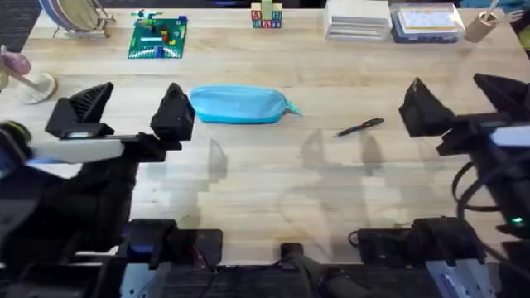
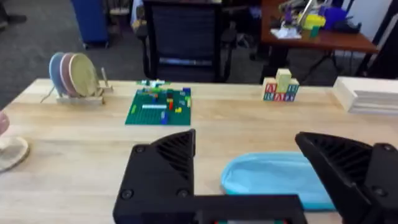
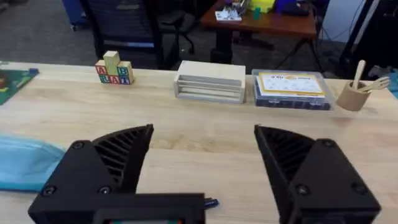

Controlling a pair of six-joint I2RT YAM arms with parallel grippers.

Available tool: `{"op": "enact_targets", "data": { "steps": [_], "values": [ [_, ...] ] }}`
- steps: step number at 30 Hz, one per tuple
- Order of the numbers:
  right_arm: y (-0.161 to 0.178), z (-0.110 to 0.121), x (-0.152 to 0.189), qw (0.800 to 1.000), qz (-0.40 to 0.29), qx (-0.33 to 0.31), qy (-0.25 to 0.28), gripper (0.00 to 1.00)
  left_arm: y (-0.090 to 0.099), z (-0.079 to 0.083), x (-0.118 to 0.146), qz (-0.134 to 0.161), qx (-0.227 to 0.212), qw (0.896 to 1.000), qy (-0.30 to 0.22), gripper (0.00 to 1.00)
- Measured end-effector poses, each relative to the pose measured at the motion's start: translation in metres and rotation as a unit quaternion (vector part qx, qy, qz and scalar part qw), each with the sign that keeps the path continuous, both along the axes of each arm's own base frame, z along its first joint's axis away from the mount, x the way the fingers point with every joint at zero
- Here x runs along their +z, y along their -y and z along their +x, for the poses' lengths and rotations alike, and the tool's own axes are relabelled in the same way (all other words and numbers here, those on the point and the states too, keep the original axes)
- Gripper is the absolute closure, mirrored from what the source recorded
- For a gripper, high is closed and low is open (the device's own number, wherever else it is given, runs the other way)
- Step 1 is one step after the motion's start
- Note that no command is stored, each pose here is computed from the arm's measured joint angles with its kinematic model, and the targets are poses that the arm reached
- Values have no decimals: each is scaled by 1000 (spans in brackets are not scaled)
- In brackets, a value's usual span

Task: Unzip the bag, pick up the pens from the table one at a time and place them inside, then zip the bag closed.

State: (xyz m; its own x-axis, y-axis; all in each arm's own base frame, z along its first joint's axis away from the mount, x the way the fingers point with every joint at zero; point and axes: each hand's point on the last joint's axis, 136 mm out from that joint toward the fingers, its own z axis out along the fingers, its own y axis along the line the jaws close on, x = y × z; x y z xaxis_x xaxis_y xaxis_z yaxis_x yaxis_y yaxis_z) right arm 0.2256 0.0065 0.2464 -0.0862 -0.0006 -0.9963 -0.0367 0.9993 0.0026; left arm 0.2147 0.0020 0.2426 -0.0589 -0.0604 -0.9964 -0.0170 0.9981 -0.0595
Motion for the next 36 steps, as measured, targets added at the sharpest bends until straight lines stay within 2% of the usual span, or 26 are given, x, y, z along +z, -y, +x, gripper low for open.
{"op": "enact_targets", "data": {
  "steps": [7,16,24,25,26,32,36],
  "values": [
    [0,9,12,997,6,-1,-83,5,-1,1,14,-1,2,998,-60,7],
    [0,23,18,979,9,-3,-205,5,0,26,23,-11,5,988,-152,8],
    [-5,41,10,960,15,10,-278,4,0,58,8,-12,6,965,-262,9],
    [-9,46,2,954,20,19,-299,5,0,69,-2,-12,5,953,-303,8],
    [-10,47,-2,951,20,21,-308,4,1,72,-5,-12,5,948,-317,8],
    [-12,54,-23,936,24,26,-350,4,1,94,-22,-11,6,933,-361,7],
    [-12,57,-29,932,24,26,-361,5,1,98,-32,-11,6,926,-378,7]
  ]
}}
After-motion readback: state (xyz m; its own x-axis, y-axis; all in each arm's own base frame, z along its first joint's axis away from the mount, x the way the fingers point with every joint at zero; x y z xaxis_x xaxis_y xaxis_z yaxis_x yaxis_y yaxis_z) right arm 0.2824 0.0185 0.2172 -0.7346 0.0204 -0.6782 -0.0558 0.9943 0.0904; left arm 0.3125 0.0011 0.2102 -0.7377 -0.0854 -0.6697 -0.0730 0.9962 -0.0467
